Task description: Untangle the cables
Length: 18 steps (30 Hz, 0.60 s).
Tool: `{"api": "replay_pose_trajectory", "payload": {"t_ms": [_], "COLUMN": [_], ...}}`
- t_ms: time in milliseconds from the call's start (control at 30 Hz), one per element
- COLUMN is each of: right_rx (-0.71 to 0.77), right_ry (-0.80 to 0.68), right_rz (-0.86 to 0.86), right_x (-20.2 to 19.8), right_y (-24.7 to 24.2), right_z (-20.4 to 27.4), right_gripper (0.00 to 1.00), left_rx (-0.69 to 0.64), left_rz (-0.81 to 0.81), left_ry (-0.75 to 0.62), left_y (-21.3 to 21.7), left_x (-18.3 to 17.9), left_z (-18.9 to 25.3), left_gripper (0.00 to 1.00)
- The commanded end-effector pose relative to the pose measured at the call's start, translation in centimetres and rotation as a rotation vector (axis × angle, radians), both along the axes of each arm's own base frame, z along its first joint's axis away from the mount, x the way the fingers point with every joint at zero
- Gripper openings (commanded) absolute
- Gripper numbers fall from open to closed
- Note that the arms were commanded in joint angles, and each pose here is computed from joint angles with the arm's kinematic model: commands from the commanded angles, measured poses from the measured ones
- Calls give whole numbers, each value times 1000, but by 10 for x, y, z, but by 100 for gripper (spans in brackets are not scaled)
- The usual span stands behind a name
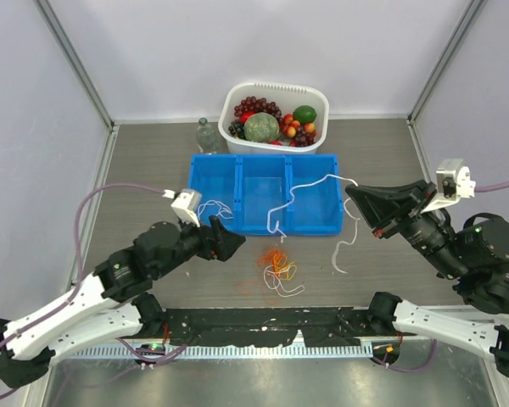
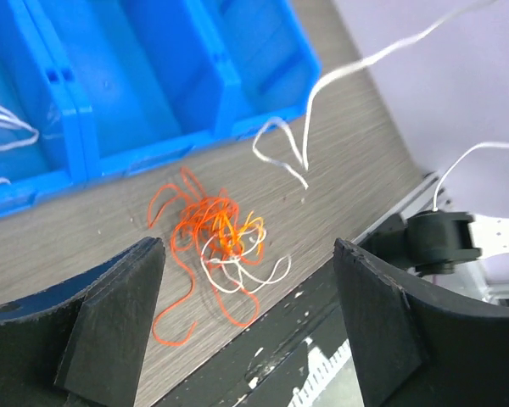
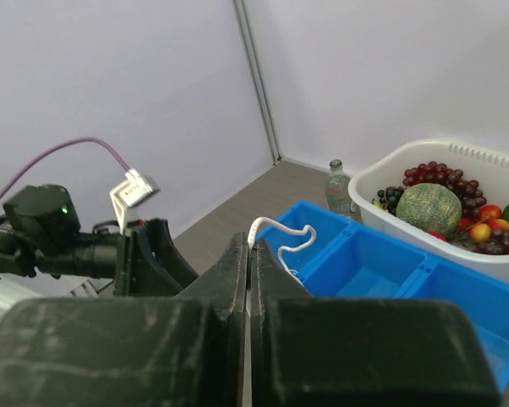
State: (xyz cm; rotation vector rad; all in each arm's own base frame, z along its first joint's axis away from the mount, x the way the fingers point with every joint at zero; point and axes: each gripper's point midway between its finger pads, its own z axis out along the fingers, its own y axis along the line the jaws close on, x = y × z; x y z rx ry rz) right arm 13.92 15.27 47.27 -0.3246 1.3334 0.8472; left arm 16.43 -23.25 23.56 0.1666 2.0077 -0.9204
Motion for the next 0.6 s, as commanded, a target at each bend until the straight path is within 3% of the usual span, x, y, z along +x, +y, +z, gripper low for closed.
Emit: {"api": "replay_pose_trajectory", "payload": {"t_ms": [0, 567], "right_rx": [-9, 49], "right_ry": [5, -69], "right_rz": [81, 246], "right_x": [5, 32], "right_y": [38, 144], "right_z": [5, 56], "right_gripper": [1, 1], "left_rx": [-4, -50], "left_rz": [49, 197], "left_ry": [-87, -121], "left_y": [29, 101], "left_x": [-2, -22], "left_z": [32, 43], "left_gripper": [84, 86]}}
